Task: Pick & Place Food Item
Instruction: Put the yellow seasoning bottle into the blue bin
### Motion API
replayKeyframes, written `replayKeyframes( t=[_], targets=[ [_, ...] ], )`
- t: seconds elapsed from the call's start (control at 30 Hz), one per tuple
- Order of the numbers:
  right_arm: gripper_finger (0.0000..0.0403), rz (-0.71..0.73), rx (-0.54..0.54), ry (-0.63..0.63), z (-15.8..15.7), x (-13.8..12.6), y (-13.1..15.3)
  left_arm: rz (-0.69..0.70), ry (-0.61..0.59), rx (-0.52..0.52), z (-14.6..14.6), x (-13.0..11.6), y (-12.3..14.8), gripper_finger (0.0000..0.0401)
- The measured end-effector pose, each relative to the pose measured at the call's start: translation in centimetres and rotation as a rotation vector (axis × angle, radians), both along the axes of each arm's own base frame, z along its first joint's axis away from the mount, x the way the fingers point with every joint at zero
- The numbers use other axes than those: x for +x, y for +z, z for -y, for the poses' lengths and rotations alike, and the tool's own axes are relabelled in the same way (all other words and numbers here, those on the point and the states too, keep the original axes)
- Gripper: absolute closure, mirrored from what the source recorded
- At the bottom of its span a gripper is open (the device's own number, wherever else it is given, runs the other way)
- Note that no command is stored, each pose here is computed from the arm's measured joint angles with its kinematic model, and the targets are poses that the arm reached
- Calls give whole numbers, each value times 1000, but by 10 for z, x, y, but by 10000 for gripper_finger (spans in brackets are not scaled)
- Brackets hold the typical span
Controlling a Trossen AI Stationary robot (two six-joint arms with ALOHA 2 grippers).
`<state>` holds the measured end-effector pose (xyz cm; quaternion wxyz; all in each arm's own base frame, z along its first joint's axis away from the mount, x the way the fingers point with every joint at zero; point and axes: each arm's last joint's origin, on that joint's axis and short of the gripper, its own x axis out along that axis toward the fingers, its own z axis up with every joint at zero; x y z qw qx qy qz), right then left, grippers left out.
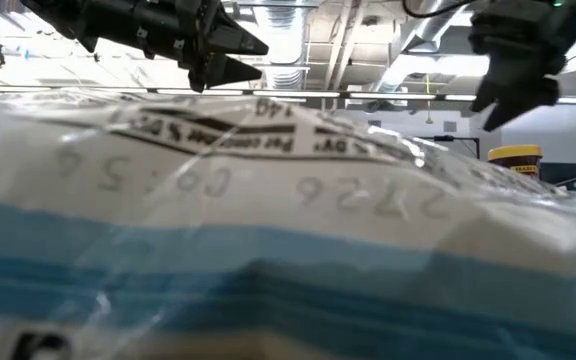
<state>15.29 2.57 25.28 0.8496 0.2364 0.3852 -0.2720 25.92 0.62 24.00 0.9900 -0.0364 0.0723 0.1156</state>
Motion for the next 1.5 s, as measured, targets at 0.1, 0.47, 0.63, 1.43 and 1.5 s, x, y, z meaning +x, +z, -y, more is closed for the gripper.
replayKeyframes(
  t=[0.1,0.47,0.63,1.43,1.5],
  targets=[
    [138,-27,-14,-14,-12,-6,-4,1,0,0,0,0,0,107],
    [138,-73,-94,-47,-47,-12,-22,7,0,0,0,0,1,107],
    [138,-112,-130,-31,-56,-8,-31,9,0,0,0,0,1,107],
    [138,-157,-157,-71,-50,-4,-68,10,1,-3,0,0,1,107],
    [138,-150,-152,-70,-50,-5,-73,9,1,-3,0,0,1,107]
  ],
)
